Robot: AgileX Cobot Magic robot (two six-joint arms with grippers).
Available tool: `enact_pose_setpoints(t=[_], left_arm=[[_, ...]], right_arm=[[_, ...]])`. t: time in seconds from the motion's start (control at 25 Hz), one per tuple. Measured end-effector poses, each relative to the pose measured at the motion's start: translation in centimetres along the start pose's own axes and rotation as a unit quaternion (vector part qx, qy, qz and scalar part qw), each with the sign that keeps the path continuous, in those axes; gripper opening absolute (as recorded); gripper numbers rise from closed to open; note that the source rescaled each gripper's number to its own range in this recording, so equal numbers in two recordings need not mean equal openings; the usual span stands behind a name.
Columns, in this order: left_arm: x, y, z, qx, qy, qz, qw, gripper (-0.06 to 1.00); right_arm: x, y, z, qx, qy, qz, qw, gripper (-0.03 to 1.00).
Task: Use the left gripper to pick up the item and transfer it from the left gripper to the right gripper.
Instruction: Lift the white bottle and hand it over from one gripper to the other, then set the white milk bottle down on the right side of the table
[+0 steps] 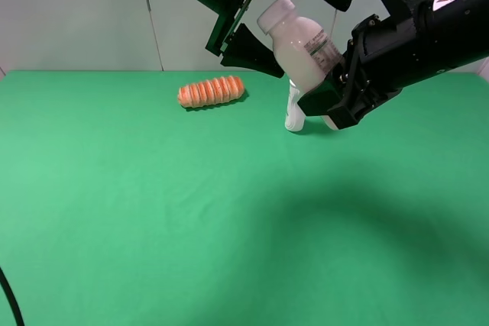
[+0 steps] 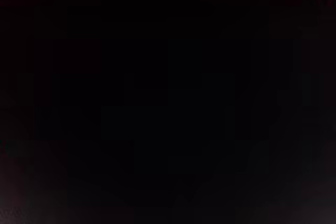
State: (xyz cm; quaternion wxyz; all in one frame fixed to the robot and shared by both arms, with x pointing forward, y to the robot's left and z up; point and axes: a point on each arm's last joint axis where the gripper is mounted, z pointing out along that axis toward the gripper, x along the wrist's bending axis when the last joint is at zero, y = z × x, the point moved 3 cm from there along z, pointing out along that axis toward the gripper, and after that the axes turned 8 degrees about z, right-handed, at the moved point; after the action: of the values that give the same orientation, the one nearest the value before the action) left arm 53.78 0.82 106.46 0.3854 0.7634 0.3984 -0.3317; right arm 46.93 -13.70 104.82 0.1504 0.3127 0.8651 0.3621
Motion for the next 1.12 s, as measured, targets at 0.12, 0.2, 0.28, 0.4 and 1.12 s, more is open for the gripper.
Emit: enact_pose_setpoints(t=[0.12, 0.2, 0.28, 0.4, 1.12], left_arm=[[0.0, 0.0, -0.1, 0.001, 0.0, 0.0, 1.0, 0.99], [0.1, -0.1, -0.1, 0.003, -0.001, -0.001, 1.0, 0.99], [0.2, -0.1, -0.4, 0.006, -0.003, -0.003, 1.0, 0.99], [0.3, -0.3, -0.8, 0.014, -0.007, -0.006, 1.0, 0.99], [-1.0, -1.0, -6.5, -0.013, 0.073, 0.042, 0.996, 1.0]], right_arm=[[0.0, 0.0, 0.0, 0.0, 0.0, 0.0, 1.0, 0.02], [0.0, 0.0, 0.0, 0.0, 0.0, 0.0, 1.0, 0.02], [0.0, 0.0, 0.0, 0.0, 0.0, 0.001, 1.0, 0.02], [0.0, 0.0, 0.0, 0.0, 0.0, 0.001, 1.0, 0.02], [0.0, 0.0, 0.0, 0.0, 0.0, 0.002, 1.0, 0.02]])
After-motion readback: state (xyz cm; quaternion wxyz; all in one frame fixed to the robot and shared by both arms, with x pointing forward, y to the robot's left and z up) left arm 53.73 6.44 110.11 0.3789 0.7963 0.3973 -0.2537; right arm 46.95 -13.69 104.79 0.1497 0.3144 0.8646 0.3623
